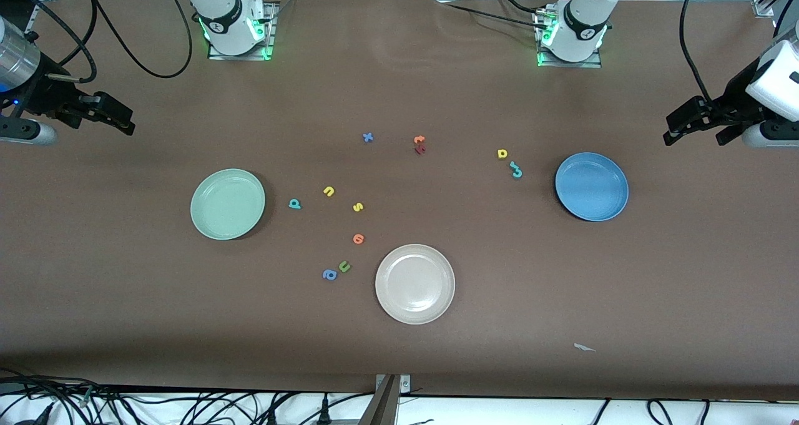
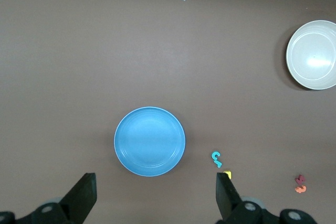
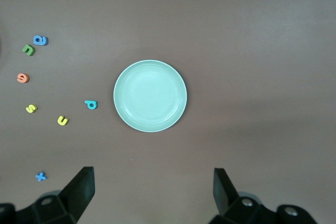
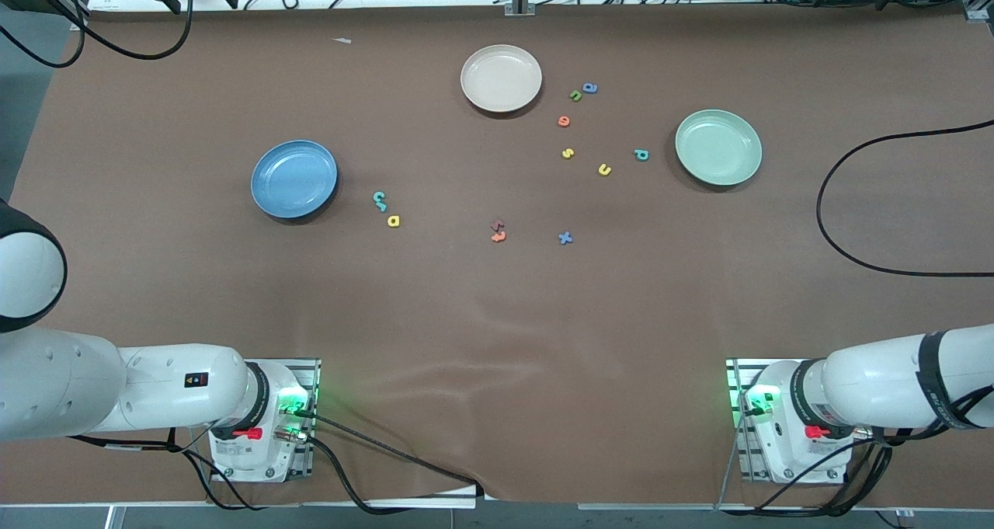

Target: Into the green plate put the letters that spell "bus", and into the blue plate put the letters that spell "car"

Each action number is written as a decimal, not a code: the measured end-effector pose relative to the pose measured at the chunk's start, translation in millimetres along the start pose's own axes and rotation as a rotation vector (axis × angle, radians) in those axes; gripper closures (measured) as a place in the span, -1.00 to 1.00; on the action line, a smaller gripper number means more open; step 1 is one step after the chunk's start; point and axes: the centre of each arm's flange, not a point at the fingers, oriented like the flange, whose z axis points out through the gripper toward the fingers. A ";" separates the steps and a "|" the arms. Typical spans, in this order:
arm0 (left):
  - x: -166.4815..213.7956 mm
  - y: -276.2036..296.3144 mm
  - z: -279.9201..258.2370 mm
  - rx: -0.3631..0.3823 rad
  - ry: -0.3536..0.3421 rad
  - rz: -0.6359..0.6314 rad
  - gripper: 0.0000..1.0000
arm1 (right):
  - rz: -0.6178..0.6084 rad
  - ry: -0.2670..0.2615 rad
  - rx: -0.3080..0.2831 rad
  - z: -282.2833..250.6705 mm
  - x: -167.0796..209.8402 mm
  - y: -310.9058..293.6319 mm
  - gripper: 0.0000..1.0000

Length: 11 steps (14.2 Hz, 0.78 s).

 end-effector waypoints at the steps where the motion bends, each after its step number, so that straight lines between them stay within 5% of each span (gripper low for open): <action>1: 0.3 -0.2 0.3 0.000 -0.001 0.000 -1.00 | 0.000 0.001 0.001 -0.1 0.1 -0.1 -1.00; 11: 1.2 1.8 0.4 -0.001 0.000 0.003 -1.00 | 0.002 0.000 0.003 0.2 0.2 -0.1 -1.00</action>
